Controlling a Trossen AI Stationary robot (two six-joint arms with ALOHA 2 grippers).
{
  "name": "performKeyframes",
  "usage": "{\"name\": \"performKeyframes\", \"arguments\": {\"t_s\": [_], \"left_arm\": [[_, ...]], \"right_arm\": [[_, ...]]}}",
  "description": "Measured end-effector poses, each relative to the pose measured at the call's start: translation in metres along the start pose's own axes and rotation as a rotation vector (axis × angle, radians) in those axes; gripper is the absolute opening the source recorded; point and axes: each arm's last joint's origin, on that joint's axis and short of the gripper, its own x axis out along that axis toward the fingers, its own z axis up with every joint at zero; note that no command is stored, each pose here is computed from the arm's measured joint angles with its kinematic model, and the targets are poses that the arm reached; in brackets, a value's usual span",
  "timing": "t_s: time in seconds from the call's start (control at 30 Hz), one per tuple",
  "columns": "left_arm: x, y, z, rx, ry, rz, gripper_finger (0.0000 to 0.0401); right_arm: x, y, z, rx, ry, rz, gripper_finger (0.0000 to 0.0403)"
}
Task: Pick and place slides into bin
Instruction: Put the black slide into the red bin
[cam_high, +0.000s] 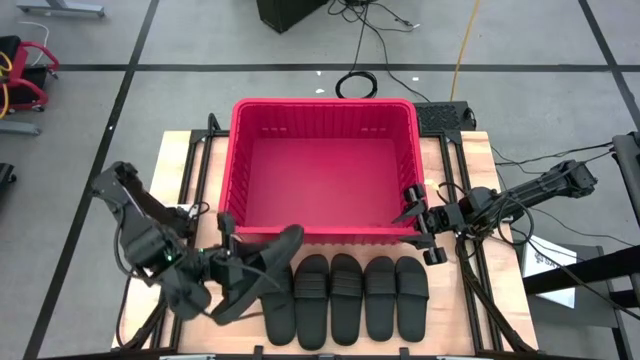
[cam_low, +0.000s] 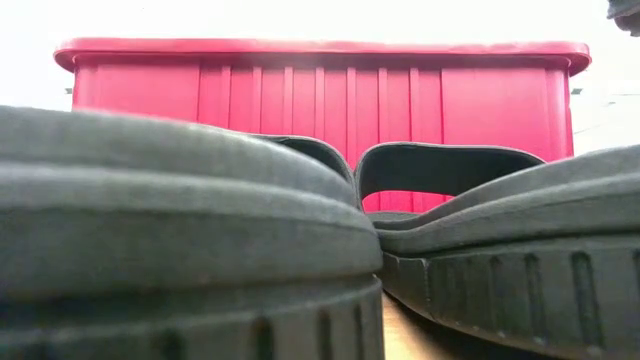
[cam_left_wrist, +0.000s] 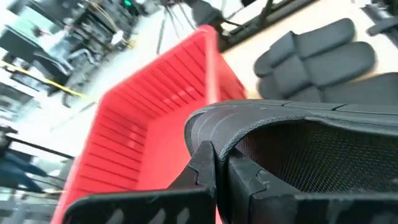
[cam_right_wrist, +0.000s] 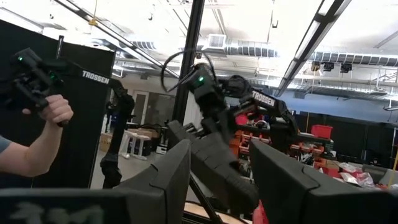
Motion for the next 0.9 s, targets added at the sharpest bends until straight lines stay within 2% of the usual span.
{"name": "performKeyframes", "arguments": {"t_s": [0.23,0.37,0.53,0.9], "left_arm": [[0.016,0.034,-0.001,0.080,0.045,0.131,0.0002],[0.025,0.056,-0.005,0.104,0.088,0.180,0.0003],[0.033,0.084,-0.011,0.079,0.133,0.199,0.0004],[0.043,0.159,-0.038,-0.025,0.225,0.251,0.0003]], "right_arm": [[0.000,0.000,0.000,0.000,0.001,-0.008,0.0155],[0.000,-0.002,0.000,0.000,0.012,-0.079,0.0155],[-0.001,-0.008,-0.003,0.012,0.041,-0.189,0.0155],[-0.006,-0.033,-0.011,-0.006,0.129,-0.334,0.0155]]}}
